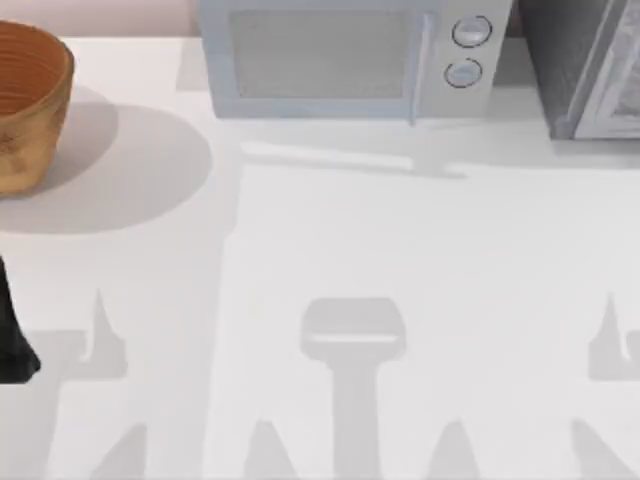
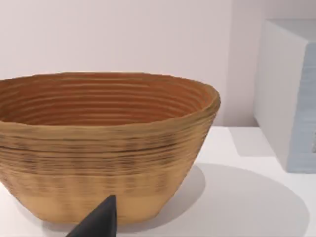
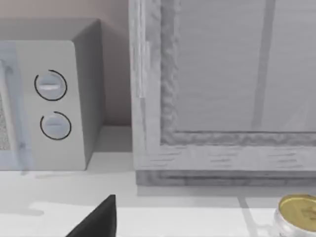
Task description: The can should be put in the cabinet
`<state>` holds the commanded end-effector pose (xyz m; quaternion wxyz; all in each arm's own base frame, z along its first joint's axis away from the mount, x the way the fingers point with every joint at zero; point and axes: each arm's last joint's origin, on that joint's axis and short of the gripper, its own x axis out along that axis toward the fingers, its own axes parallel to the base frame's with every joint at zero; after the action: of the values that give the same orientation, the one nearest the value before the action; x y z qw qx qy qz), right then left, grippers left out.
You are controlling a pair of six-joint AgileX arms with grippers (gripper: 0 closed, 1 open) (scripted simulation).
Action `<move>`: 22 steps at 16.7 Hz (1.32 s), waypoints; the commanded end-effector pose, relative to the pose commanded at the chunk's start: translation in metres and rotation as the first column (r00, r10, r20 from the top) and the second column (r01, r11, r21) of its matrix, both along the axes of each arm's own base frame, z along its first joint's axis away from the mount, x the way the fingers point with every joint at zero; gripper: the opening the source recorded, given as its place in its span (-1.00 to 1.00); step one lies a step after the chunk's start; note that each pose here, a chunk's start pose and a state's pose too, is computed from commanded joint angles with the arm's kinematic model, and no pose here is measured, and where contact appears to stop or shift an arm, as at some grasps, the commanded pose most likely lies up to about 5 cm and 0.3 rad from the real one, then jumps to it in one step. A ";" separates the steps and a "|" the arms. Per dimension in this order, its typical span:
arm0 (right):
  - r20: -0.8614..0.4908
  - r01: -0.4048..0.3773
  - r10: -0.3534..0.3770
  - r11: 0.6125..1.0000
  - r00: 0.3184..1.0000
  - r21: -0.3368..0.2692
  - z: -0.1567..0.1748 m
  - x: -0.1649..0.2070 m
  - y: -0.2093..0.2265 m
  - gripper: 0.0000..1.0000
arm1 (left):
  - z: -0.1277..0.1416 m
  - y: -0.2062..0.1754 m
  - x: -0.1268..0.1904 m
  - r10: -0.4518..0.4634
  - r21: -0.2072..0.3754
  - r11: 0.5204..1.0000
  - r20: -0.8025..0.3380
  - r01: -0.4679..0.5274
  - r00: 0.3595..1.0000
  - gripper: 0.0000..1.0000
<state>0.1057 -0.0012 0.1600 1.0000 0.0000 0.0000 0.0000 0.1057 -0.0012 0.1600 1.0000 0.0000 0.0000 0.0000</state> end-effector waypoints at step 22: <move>-0.178 0.016 -0.018 1.000 0.984 -0.012 -0.040 0.102 -0.051 1.00 | 0.000 0.000 0.000 0.000 0.000 1.000 0.000 0.000 1.000 1.00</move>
<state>0.2079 -0.0522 0.1198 0.9960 -0.0051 0.0892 -0.0085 0.1057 -0.0012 0.1600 1.0000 0.0000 0.0000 0.0000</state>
